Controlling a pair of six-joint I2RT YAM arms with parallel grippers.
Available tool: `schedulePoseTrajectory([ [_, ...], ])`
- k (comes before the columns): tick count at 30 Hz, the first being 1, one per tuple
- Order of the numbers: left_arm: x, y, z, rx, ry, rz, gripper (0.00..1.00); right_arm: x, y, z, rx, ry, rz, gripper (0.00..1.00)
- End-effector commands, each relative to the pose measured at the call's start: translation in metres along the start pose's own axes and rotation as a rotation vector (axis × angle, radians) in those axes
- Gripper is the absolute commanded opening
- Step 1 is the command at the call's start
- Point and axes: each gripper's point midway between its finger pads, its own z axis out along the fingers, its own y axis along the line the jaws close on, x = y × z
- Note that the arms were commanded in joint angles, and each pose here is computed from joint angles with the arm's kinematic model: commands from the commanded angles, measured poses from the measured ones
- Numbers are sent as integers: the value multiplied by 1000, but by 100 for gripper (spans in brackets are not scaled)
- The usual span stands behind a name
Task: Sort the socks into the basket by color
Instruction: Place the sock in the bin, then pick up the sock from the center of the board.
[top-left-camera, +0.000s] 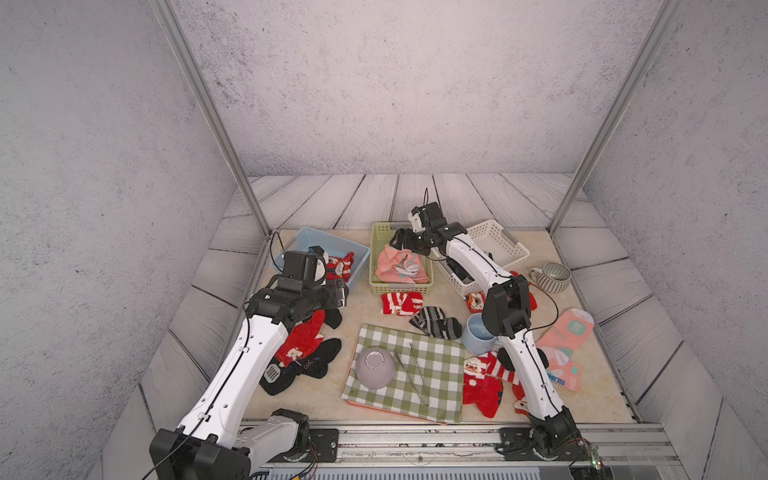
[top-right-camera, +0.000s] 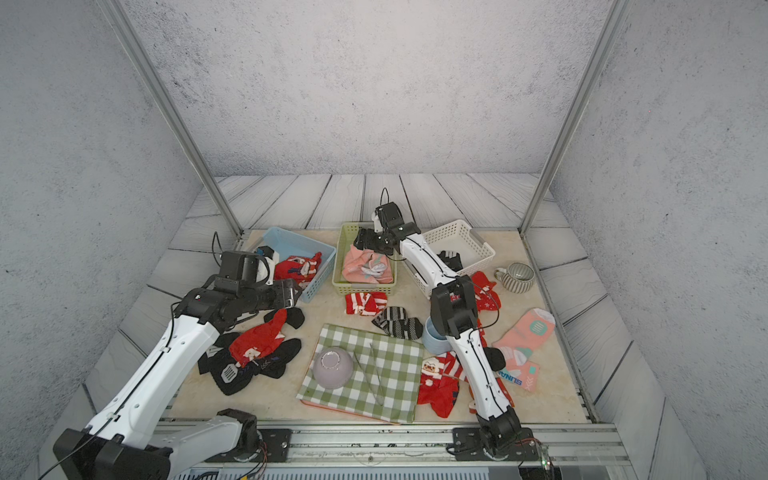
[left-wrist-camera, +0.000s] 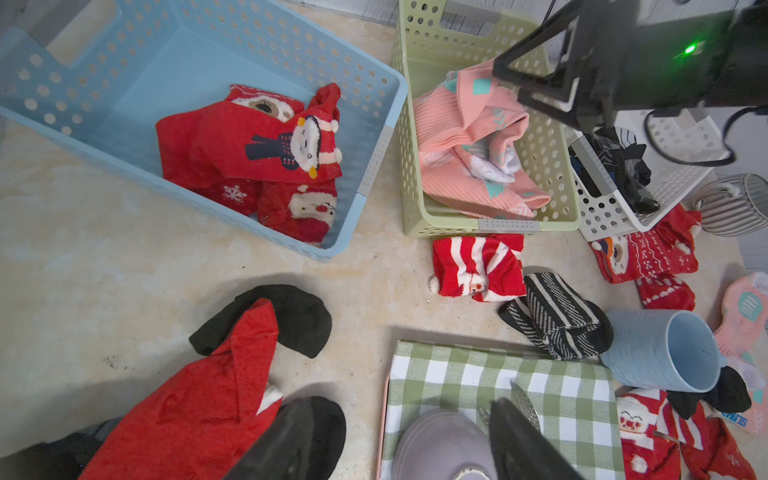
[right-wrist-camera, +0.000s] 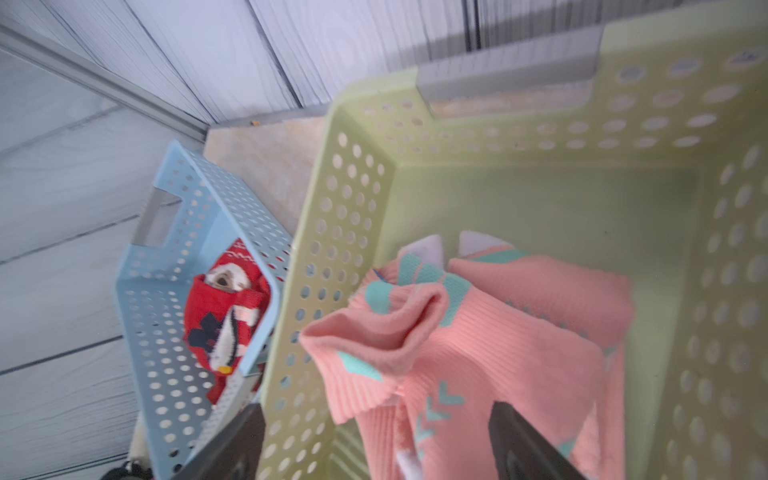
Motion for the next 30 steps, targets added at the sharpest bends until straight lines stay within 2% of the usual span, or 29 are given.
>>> schedulePoseTrajectory([
  [1, 8, 9, 1, -32, 21, -23, 71, -21, 22, -31, -17, -61, -35, 90],
  [6, 10, 11, 3, -40, 27, -30, 70, -19, 22, -35, -6, -57, -50, 91],
  [10, 13, 18, 4, -69, 34, -47, 70, -13, 24, -36, 1, -39, -72, 82],
  [12, 17, 23, 6, -89, 57, -59, 70, -9, 28, -43, -2, -25, -88, 82],
  [16, 27, 38, 13, -167, 120, -74, 70, -7, 40, -72, -4, -22, -135, 92],
  [17, 29, 41, 14, -180, 132, -81, 70, -5, 42, -79, -2, -18, -147, 100],
  [30, 55, 79, 64, -336, 240, -187, 72, 41, 36, -179, 100, 31, -195, 99],
])
